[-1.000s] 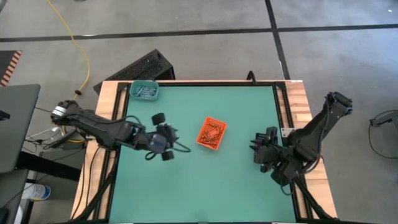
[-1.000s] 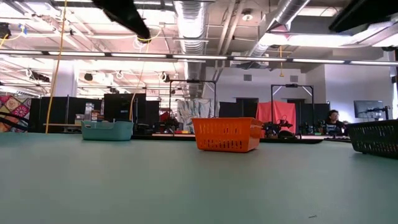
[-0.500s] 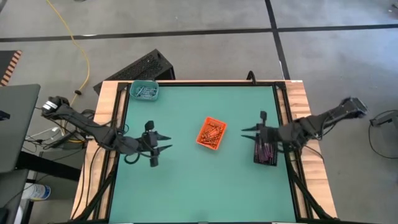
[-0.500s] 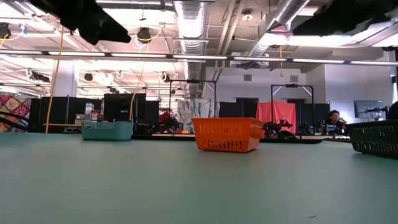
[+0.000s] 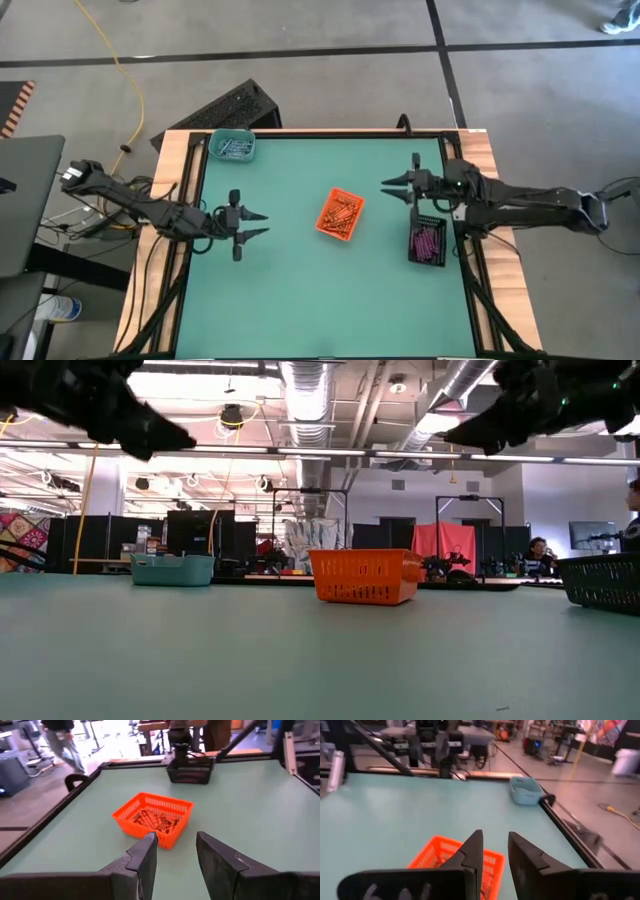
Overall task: Sort crayons
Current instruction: Return to Home Position
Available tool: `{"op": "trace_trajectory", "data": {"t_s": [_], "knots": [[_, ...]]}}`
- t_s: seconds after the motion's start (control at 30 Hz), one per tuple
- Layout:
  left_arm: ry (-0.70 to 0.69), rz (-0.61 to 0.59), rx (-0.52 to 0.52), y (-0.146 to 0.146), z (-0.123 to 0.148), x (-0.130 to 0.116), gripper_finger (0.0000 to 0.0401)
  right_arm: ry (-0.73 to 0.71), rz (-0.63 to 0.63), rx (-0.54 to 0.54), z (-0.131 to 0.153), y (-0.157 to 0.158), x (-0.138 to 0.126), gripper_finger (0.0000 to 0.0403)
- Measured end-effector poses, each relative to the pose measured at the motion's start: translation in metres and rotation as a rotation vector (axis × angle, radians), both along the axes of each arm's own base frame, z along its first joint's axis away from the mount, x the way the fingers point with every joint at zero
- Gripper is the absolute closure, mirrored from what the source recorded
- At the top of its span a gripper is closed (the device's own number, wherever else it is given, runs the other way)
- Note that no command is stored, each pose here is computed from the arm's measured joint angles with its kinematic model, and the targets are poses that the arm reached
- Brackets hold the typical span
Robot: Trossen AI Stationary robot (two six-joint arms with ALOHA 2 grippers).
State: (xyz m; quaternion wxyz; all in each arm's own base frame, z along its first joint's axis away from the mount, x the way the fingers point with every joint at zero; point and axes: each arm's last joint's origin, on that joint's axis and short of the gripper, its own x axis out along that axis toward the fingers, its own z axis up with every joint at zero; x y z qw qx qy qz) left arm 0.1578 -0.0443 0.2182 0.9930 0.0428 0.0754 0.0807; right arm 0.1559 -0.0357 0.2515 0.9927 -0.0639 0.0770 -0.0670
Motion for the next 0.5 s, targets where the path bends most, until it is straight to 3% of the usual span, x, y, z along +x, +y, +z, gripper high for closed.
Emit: {"op": "trace_trajectory", "data": {"t_s": [0.23, 0.5], "knots": [[-0.025, 0.027, -0.026, 0.020, -0.022, -0.012, 0.0274, -0.004, -0.067, 0.025, -0.019, -0.014, -0.010, 0.0311], [-0.102, 0.013, -0.046, 0.035, -0.022, -0.024, 0.0274, -0.162, -0.074, -0.022, -0.032, -0.012, -0.026, 0.0311]]}}
